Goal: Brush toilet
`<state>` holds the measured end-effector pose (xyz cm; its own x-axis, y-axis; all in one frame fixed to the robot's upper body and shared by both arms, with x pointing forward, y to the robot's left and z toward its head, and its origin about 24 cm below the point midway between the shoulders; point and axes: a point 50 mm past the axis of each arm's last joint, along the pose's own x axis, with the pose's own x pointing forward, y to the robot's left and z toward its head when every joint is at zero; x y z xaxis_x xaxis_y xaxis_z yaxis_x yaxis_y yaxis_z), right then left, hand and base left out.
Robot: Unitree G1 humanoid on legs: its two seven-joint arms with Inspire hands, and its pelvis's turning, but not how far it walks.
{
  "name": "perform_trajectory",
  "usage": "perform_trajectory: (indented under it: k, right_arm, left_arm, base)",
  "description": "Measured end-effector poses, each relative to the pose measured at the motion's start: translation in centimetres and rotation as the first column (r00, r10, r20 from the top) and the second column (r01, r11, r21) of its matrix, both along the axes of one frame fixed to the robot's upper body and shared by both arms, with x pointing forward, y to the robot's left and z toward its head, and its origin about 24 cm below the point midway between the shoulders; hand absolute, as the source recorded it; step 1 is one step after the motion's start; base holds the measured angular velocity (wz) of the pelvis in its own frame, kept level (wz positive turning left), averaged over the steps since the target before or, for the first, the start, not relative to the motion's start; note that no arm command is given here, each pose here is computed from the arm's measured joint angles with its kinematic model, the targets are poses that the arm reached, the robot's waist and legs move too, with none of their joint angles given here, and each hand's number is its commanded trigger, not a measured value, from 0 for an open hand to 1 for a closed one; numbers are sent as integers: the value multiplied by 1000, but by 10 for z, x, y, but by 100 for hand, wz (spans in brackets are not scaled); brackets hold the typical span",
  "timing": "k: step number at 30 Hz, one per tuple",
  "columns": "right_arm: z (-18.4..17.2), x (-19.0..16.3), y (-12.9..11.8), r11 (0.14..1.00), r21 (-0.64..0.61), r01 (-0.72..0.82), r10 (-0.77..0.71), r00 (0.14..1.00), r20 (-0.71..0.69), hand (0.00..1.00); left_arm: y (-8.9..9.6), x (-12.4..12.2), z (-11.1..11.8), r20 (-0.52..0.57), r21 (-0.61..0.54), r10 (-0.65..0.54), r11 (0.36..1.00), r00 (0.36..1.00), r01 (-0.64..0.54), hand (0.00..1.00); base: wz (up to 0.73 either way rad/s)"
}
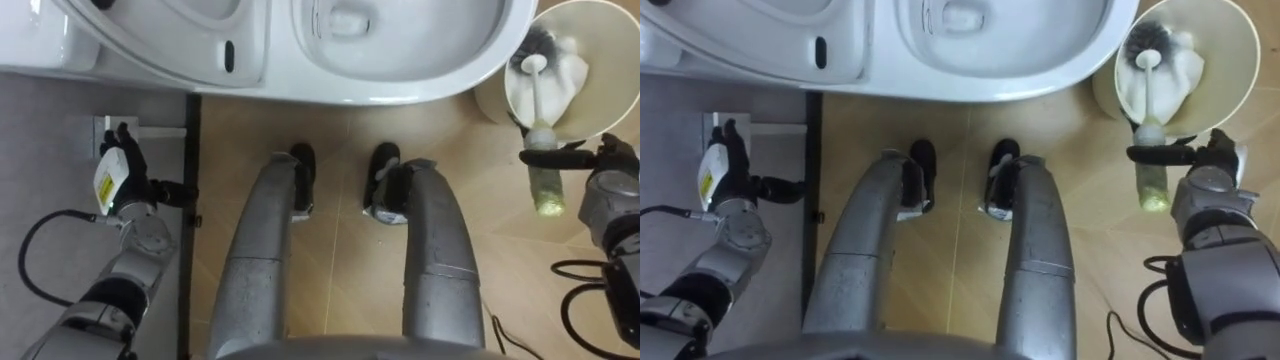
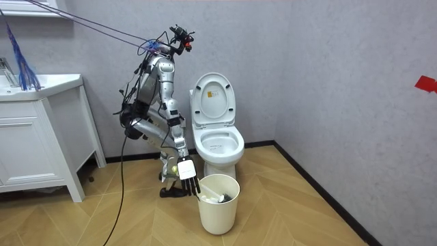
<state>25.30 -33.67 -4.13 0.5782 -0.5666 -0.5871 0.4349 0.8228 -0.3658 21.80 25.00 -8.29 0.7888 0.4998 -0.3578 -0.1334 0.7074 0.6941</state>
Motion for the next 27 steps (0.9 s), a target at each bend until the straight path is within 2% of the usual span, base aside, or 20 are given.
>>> perform_trajectory:
  k: [5,22,24,25,27]
  right_arm:
    - [-4,-2,2,998,38,-45,46,999,-20,0]
    - [-11,-8,5,989,146,-15,15,1000,5,0]
    - [-12,-9,5,988,151,-16,16,1000,2,4]
    - [-12,-10,5,988,153,-22,23,1000,-2,0]
    - [-13,-11,5,987,155,-35,37,999,-11,0]
  left_arm:
    - [0,1,0,4,-1,-2,1000,1000,2,0]
    - [13,0,1,-36,23,37,999,999,-36,0]
    - [12,0,1,-37,24,37,999,999,-36,0]
    - [12,-1,1,-38,26,36,999,999,-35,0]
    - [12,-1,0,-39,28,35,999,999,-34,0]
  base:
    - [1]
    - [-2]
    - [-2]
    - [0]
    - [0]
